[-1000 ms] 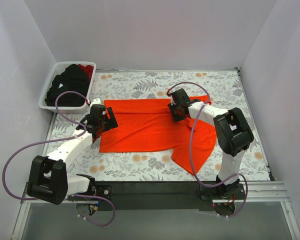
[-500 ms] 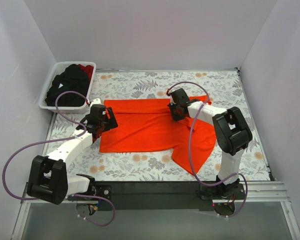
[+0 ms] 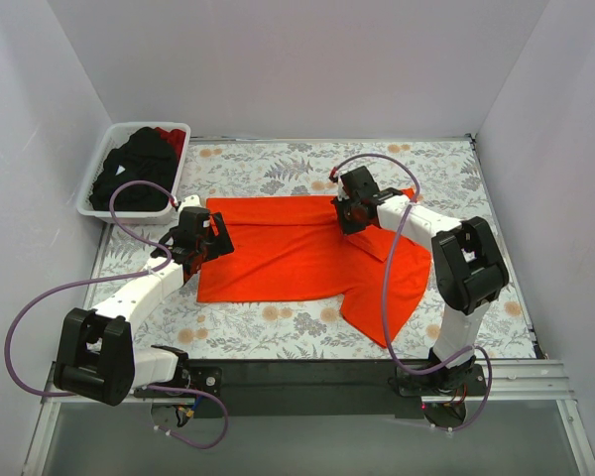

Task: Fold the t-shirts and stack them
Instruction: Fold the tshirt

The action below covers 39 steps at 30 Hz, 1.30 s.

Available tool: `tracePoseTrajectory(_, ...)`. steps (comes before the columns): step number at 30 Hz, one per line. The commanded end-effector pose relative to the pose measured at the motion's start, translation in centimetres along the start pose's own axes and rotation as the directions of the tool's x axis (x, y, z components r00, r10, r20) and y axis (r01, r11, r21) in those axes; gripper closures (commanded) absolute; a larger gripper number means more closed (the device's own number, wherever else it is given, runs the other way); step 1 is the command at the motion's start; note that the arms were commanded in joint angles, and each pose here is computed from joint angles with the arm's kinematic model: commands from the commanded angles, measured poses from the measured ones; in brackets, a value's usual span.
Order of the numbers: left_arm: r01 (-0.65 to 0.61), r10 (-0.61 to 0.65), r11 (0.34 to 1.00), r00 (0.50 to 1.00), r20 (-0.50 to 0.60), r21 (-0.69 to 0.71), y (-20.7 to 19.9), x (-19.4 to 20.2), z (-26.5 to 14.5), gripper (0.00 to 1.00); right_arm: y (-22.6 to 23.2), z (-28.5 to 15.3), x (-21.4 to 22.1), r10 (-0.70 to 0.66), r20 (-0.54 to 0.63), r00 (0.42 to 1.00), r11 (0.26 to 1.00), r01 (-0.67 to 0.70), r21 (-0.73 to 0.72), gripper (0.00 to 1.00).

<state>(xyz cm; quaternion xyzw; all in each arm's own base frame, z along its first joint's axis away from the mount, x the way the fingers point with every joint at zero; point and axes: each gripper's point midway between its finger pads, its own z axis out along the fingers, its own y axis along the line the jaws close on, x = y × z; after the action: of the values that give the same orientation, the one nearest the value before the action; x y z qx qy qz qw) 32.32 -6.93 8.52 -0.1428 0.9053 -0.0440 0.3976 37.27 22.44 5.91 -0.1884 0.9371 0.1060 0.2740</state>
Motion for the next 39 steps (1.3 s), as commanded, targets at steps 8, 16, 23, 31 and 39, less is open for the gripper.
tracePoseTrajectory(8, -0.006, 0.006, 1.0, 1.0, 0.016, 0.009, -0.5, -0.9, -0.2, 0.25, 3.9, 0.1, 0.1, 0.039, -0.066, 0.997, 0.978, -0.052, -0.201, 0.86)
tracePoseTrajectory(16, 0.059, -0.059, 0.998, 0.998, 0.031, -0.018, -1.0, -3.0, 1.0, 0.25, -2.5, -2.1, -3.6, 0.158, 0.044, 0.986, 0.979, -0.151, -0.136, 0.67)
tracePoseTrajectory(23, 0.12, -0.118, 0.991, 0.992, 0.035, -0.064, -2.0, -7.5, 6.3, 0.29, -14.3, -3.7, -7.7, 0.379, 0.233, 0.895, 0.924, -0.353, -0.146, 0.72)
tracePoseTrajectory(31, 0.093, -0.091, 0.987, 0.996, 0.023, -0.129, -2.7, -9.4, 12.5, 0.48, -21.2, -0.7, -7.7, 0.491, 0.263, 0.83, 0.871, -0.464, -0.161, 0.78)
tracePoseTrajectory(39, 0.051, -0.064, 0.975, 0.997, -0.053, -0.217, -0.4, -6.7, 14.9, 0.53, -25.4, 3.4, -4.3, 0.577, 0.193, 0.794, 0.817, -0.556, -0.155, 0.78)
